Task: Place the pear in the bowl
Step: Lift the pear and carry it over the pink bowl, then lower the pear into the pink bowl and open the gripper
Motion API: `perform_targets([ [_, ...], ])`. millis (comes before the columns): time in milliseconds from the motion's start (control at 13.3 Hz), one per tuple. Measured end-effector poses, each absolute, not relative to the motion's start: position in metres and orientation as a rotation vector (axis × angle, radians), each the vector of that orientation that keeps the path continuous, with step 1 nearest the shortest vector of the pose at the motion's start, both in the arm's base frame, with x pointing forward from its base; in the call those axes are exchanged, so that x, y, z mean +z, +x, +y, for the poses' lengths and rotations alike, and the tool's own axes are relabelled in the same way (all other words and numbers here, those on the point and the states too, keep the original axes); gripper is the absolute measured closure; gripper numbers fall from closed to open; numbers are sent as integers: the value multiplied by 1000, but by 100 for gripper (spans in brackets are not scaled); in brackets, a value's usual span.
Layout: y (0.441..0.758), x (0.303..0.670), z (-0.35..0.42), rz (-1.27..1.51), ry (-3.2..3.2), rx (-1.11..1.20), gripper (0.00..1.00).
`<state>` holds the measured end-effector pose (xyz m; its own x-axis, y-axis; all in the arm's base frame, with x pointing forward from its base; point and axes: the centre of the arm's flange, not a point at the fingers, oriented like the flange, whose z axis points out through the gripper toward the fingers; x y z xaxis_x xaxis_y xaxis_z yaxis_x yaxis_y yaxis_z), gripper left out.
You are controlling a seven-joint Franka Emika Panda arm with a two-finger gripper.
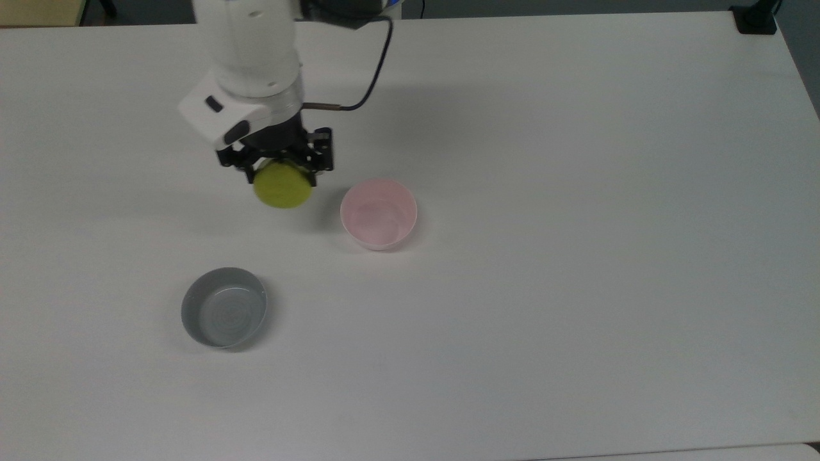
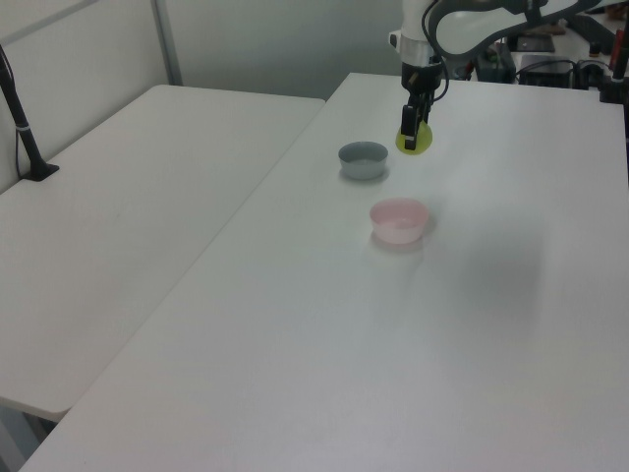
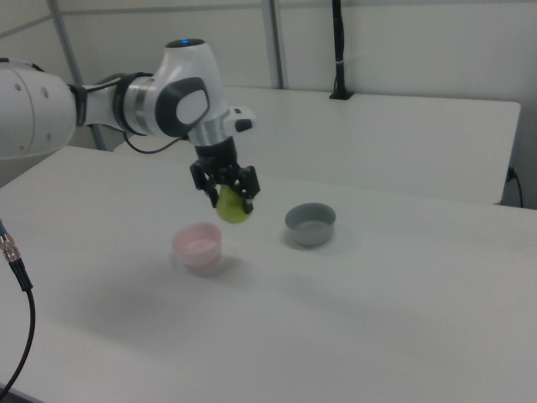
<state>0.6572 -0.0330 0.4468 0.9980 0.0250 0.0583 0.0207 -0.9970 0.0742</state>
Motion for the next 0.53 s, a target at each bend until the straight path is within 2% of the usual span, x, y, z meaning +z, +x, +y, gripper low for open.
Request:
perform_targets([
  [150,654,442,20,28,3074,74,14],
  [301,645,419,59,32,3066,10,14],
  [526,642,395,76,28,3059,-1,14],
])
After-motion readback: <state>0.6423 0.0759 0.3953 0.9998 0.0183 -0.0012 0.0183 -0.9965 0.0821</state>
